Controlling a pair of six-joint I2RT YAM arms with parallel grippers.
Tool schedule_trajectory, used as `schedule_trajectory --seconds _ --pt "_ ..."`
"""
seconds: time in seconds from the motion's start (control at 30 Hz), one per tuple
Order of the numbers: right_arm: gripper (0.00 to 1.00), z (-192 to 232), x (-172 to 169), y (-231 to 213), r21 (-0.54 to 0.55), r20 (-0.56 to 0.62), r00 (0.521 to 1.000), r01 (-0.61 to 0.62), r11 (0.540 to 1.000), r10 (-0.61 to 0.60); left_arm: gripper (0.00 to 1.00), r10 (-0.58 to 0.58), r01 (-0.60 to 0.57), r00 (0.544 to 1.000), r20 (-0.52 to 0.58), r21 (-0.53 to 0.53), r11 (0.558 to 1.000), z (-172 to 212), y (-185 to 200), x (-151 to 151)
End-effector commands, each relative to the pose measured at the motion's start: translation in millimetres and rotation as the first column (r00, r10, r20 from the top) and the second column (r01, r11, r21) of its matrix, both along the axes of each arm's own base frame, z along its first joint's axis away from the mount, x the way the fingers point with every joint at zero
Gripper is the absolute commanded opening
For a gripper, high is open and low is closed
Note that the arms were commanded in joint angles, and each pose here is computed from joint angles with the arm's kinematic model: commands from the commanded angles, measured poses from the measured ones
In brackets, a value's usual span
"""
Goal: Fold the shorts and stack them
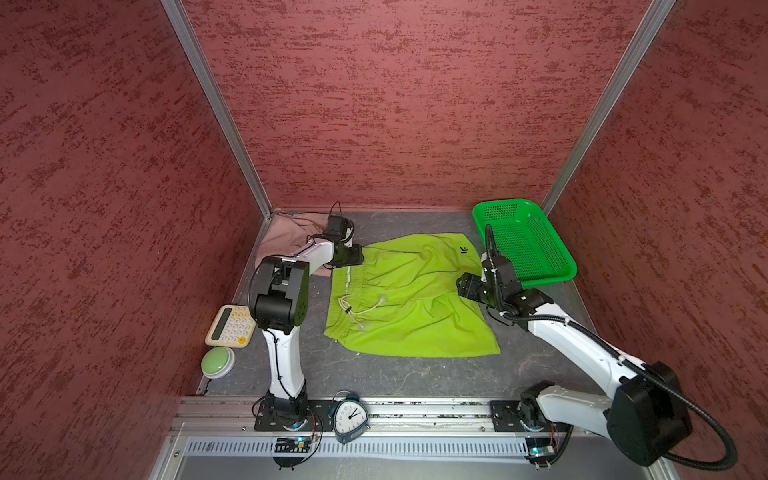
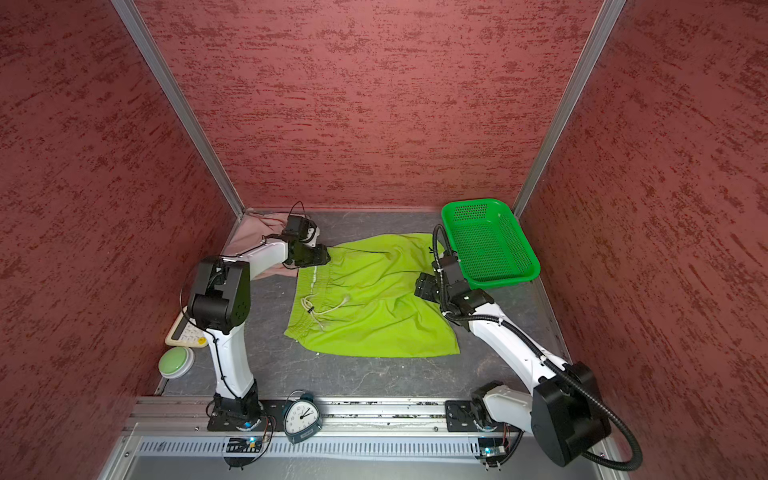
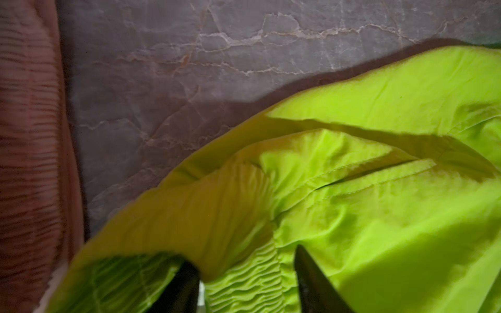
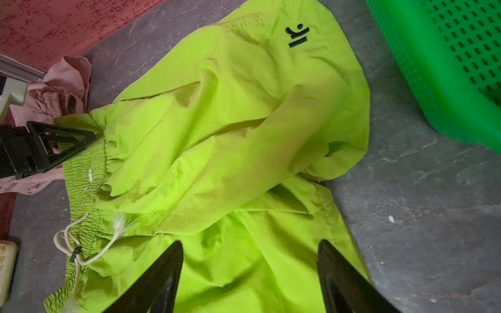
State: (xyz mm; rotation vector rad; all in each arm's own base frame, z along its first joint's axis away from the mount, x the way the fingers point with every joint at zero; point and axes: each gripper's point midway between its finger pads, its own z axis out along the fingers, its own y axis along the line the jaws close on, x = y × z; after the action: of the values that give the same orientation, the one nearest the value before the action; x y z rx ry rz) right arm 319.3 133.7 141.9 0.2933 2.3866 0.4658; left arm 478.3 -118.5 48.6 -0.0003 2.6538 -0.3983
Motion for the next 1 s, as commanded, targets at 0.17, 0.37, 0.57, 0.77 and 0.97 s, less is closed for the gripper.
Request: schedule_trajectory --seconds 0.17,0.37,0.57,0.77,0.97 --pt "0.79 -22 -9 -1 0.024 -0.058 0.998 0.021 0.999 -0.019 0.0 -0.016 0.021 0.998 -0.063 0.08 0.997 34 14 -3" --pt "0.8 -71 -36 -10 -0.021 -0.238 0.97 0.038 0.999 -0.042 0.0 0.001 0.022 0.993 -0.115 0.2 0.98 73 34 -11" --pt "0.81 -88 -55 -27 -0.054 -0.274 0.955 0.099 0.994 -0.11 0.0 0.005 0.025 0.992 -0.125 0.236 0.971 82 42 -8" --pt "0.82 -87 -42 -28 -0.047 -0.216 0.971 0.092 0.995 -0.1 0.0 0.007 0.025 0.989 -0.146 0.214 0.977 66 41 -2" --pt "0.82 -81 -7 -32 -0.07 -0.153 0.985 0.073 0.995 -0.083 0.0 0.004 0.021 0.992 -0.128 0.193 0.981 65 39 0"
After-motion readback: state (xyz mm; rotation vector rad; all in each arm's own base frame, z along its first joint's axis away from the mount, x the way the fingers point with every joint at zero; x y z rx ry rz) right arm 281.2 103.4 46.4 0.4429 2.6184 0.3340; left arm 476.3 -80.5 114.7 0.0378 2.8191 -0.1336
